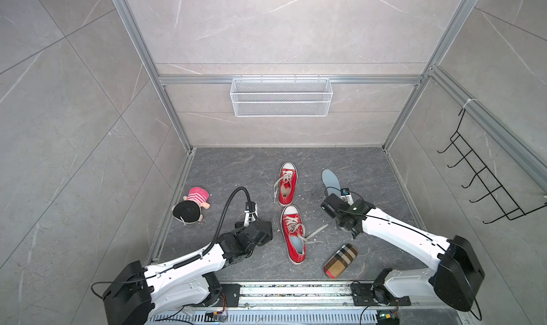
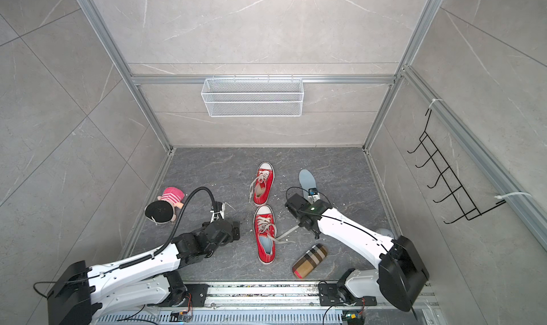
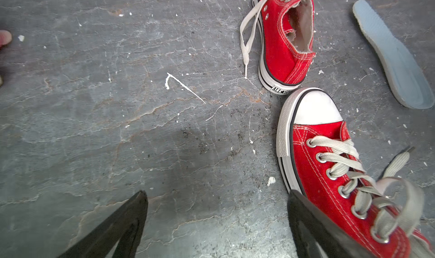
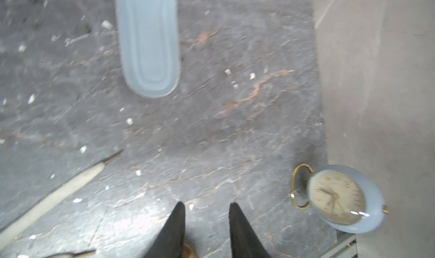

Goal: Remove the insole from the shoe
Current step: Untie the shoelace on the shoe, then pick up the shoe at the center of the board.

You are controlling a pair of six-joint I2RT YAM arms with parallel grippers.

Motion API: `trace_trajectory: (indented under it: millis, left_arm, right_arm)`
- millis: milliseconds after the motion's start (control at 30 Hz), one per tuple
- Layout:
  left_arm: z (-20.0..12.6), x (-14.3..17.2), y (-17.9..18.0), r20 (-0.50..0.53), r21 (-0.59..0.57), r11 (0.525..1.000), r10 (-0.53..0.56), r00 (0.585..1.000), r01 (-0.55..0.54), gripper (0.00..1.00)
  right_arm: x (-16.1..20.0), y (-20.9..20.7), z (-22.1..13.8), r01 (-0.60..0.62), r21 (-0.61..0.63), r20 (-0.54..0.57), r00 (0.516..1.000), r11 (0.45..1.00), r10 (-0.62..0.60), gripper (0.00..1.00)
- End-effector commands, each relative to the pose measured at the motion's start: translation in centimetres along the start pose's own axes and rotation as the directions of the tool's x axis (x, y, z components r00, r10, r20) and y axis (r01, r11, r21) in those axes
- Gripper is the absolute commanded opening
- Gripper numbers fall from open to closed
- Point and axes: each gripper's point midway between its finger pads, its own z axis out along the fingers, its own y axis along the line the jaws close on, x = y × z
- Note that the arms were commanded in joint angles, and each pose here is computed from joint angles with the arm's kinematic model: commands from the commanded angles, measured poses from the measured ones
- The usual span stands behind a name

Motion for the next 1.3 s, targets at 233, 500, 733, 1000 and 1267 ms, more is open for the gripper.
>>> trace_trajectory:
  millis: [233,500,733,1000,1267]
  left_arm:
    - [-1.3,-1.4,-2.0,-0.064,0.197,0.976,-0.078,0.995,0.089,0.97]
    - [0.4,-1.0,-3.5,-0.146,0.252,0.958,-0.104,0.984,0.138,0.98]
    - [2.2,-0.8,-5.3,-0.199,0.303,0.939,-0.105,0.974,0.163,1.00]
    - [4.2,-1.4,-7.5,-0.244,0.374,0.907,-0.106,0.964,0.195,1.00]
    - [6.8,-1.7,-9.9,-0.292,0.420,0.878,-0.110,0.950,0.231,1.00]
  right_arm:
    - [1.5,13.7,-6.9,0.069,-0.714,-0.010,0.994,0.696,-0.109,0.62]
    - [6.5,20.1,-8.0,0.146,-0.757,-0.020,0.969,0.637,-0.247,0.74]
    - [8.6,19.6,-4.1,0.163,-0.615,-0.106,0.952,0.772,-0.286,0.57]
    - [10.0,16.3,-2.4,0.087,-0.551,-0.164,0.964,0.830,-0.210,0.14]
    - [10.9,15.8,-1.8,0.063,-0.558,-0.192,0.960,0.828,-0.202,0.00]
